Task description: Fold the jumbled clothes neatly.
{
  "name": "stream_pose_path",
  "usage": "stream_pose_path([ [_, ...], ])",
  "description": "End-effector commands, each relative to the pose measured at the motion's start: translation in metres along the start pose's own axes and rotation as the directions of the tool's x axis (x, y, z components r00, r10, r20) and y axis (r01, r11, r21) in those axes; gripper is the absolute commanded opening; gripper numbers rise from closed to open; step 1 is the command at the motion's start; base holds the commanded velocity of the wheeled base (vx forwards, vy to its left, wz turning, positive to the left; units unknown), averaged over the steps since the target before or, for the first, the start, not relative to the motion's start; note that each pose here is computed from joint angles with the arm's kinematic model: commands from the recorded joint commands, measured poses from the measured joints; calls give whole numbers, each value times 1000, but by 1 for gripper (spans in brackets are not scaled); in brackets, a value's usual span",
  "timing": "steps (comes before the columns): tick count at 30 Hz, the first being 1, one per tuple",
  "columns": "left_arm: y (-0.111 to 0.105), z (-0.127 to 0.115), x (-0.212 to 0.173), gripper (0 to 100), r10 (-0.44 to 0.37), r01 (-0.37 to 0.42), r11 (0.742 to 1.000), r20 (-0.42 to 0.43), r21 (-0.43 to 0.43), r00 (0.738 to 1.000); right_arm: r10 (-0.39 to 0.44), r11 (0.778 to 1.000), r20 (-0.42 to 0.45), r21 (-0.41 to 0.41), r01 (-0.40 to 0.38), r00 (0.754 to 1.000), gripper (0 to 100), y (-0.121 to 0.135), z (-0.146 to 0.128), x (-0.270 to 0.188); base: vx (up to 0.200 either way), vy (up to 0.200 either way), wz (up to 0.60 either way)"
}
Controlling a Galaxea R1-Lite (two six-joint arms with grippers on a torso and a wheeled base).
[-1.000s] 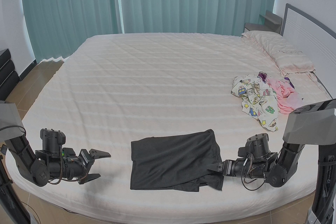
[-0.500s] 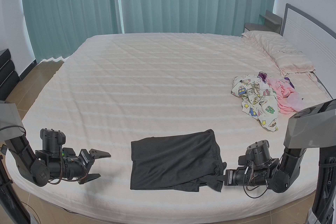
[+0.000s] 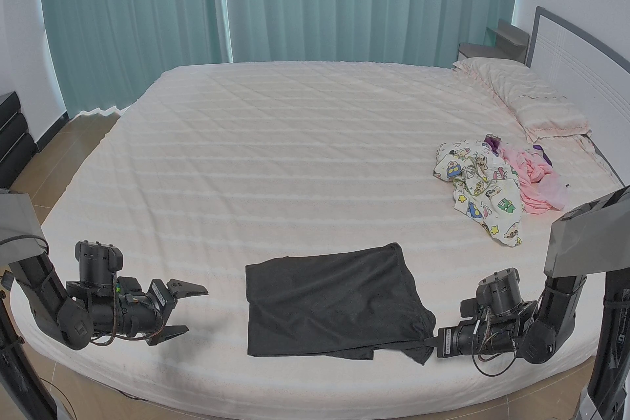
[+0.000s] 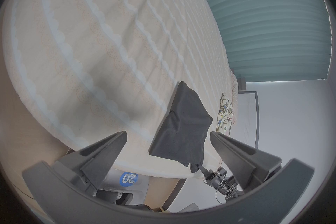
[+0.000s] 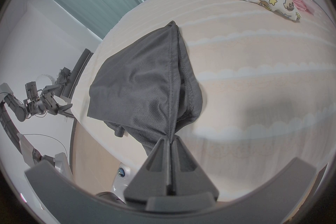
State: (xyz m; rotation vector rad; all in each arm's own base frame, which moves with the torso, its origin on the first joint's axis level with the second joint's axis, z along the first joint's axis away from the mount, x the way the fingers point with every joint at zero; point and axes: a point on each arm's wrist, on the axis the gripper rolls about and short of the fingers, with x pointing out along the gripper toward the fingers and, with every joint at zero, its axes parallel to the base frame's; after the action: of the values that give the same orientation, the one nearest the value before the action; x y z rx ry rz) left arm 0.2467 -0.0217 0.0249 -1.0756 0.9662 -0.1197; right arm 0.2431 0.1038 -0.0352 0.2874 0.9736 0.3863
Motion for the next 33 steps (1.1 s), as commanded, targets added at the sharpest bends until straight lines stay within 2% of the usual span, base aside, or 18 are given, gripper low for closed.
stream_pose_path([
  [1, 0, 0, 0, 100, 0, 0, 1000, -2, 0, 1000, -11, 1000, 2, 3, 11, 1000, 0, -5, 0, -4, 0, 0, 0],
  [5, 0, 0, 0, 100, 0, 0, 1000, 0, -1, 1000, -17, 1000, -10, -7, 17, 1000, 0, -6, -3, -5, 0, 0, 0],
  [6, 0, 0, 0, 100, 0, 0, 1000, 0, -1, 1000, -19, 1000, -12, -17, 19, 1000, 100, -6, -4, -6, 0, 0, 0],
  [9, 0, 0, 0, 100, 0, 0, 1000, 0, -1, 1000, -22, 999, -15, -37, 21, 1000, 100, -8, -5, -7, 0, 0, 0],
  [12, 0, 0, 0, 100, -1, 1, 1000, 0, 0, 1000, -3, 999, 42, -40, 5, 999, 100, -6, 4, -12, 0, 0, 0],
  [16, 0, 0, 0, 100, -1, 1, 1000, 0, 0, 1000, 59, 998, 154, -39, -53, 986, 100, -2, 29, -15, 0, 0, 0],
  [19, 0, 0, 0, 100, -1, 1, 1000, 0, 0, 1000, 79, 997, 219, -10, -79, 973, 100, 2, 51, -7, 0, 0, 0],
  [20, 0, 0, 0, 100, -1, 1, 1000, 0, 0, 1000, 93, 994, 250, 27, -103, 964, 100, 6, 66, 5, 0, 0, 0],
  [25, 0, 0, 0, 100, -1, 1, 1000, 0, 0, 1000, 79, 992, 218, 82, -99, 973, 100, 12, 90, 45, 0, 0, 0],
  [28, 0, -1, 0, 100, 1, -1, 1000, -2, -1, 1000, 27, 993, 243, 105, -54, 970, 100, 14, 110, 77, 0, 0, 0],
  [31, 1, -1, 0, 100, 3, -3, 1000, -2, -2, 1000, 23, 992, 280, 112, -56, 960, 100, 16, 128, 89, 0, 0, 0],
  [33, 1, -2, -1, 100, 4, -4, 1000, -4, 1, 1000, 8, 992, 266, 122, -42, 964, 100, 13, 133, 96, 0, 0, 0],
])
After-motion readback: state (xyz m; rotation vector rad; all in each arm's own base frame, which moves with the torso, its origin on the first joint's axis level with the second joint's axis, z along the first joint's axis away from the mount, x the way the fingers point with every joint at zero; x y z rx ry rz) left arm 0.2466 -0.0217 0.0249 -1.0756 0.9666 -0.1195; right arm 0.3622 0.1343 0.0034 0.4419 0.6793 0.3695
